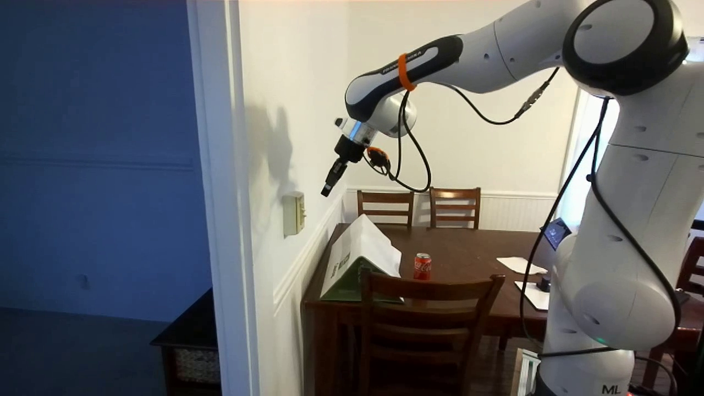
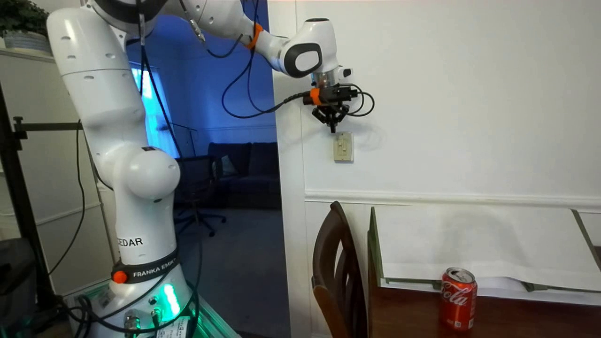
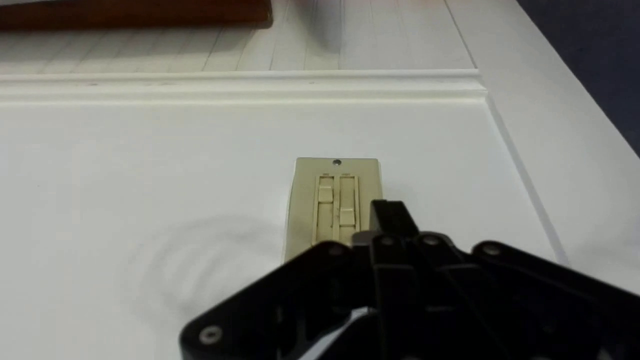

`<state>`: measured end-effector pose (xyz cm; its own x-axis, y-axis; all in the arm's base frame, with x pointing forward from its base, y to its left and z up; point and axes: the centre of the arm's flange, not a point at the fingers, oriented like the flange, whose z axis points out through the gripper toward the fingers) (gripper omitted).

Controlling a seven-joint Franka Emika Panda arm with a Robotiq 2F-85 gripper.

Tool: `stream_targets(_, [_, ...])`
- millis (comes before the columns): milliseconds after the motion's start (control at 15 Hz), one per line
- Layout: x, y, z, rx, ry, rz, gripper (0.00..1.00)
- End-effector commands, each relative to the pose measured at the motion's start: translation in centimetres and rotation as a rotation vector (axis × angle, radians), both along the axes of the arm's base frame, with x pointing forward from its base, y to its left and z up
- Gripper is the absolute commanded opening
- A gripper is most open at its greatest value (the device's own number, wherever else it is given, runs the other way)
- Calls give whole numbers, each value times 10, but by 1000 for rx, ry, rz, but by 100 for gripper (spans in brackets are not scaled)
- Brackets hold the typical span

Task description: Flip the left light switch on the wall

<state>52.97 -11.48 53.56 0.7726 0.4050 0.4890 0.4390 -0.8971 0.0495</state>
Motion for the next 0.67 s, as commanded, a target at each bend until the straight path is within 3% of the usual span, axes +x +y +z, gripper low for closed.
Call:
stream_targets(0, [28,-2,-9,-3,-15,2,4])
stream_targets(600, [64,9,-35,4,-34,-24,3])
